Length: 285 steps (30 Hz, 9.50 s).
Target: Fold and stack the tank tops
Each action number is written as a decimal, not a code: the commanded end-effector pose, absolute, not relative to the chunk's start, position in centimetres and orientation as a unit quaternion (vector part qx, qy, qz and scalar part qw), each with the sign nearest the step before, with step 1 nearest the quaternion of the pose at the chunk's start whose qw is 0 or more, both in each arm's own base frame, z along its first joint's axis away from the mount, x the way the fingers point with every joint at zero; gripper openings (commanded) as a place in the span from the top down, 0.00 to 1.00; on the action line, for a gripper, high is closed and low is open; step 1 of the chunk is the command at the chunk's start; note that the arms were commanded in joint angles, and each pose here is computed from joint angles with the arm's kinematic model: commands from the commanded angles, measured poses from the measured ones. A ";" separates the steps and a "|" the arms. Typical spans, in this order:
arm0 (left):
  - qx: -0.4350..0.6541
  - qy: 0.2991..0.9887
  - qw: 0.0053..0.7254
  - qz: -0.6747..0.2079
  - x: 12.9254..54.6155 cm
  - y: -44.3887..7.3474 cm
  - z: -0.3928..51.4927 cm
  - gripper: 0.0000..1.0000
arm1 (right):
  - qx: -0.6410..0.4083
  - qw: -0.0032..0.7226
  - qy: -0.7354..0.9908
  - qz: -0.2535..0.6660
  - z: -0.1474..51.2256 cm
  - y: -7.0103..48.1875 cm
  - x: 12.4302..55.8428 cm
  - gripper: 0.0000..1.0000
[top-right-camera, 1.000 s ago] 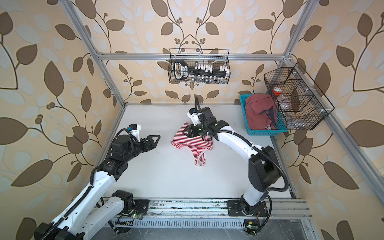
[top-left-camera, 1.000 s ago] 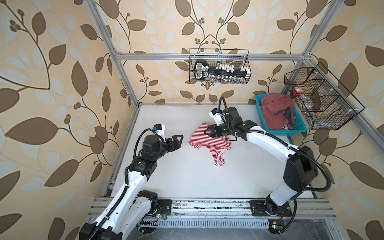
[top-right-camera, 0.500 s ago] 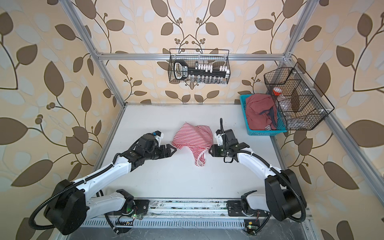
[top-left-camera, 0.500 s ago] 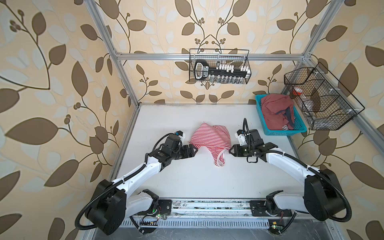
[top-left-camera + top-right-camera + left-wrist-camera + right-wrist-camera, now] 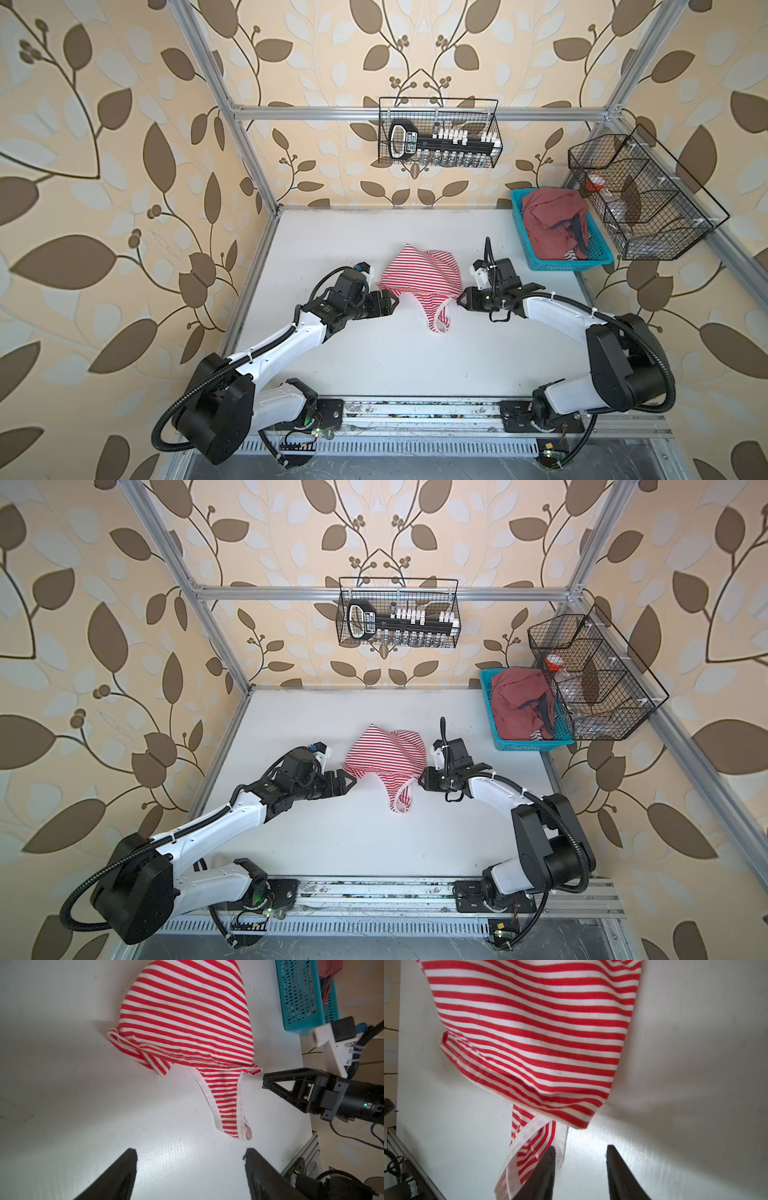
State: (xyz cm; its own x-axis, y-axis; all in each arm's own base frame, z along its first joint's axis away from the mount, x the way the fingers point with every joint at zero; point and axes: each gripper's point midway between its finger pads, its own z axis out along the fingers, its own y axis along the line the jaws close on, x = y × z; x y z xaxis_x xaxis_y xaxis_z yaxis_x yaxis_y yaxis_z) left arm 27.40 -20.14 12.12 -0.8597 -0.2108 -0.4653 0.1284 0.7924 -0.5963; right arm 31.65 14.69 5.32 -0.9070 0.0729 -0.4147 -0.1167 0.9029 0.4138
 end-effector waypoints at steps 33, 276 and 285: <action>-0.011 0.900 0.281 -0.332 27.9 -21.4 13.7 0.19 | -0.032 0.411 0.873 0.259 22.7 15.2 40.2 1.00; -0.148 0.986 0.065 0.050 38.5 -13.0 1.3 0.95 | 0.015 0.073 0.975 0.211 0.2 12.2 33.0 1.00; -0.103 0.992 0.052 0.056 45.3 -12.8 1.2 0.95 | 0.027 0.072 0.950 0.303 1.0 17.2 26.4 1.00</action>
State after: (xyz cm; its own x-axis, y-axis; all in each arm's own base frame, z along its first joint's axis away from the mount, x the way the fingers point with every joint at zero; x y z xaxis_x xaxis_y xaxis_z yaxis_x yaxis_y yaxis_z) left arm 45.35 -14.50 2.40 -0.9497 -0.2573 -0.1784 -0.2637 0.9645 0.0124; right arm 28.81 15.70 1.38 -0.9808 0.0569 -0.1864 -0.0471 0.8588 0.5102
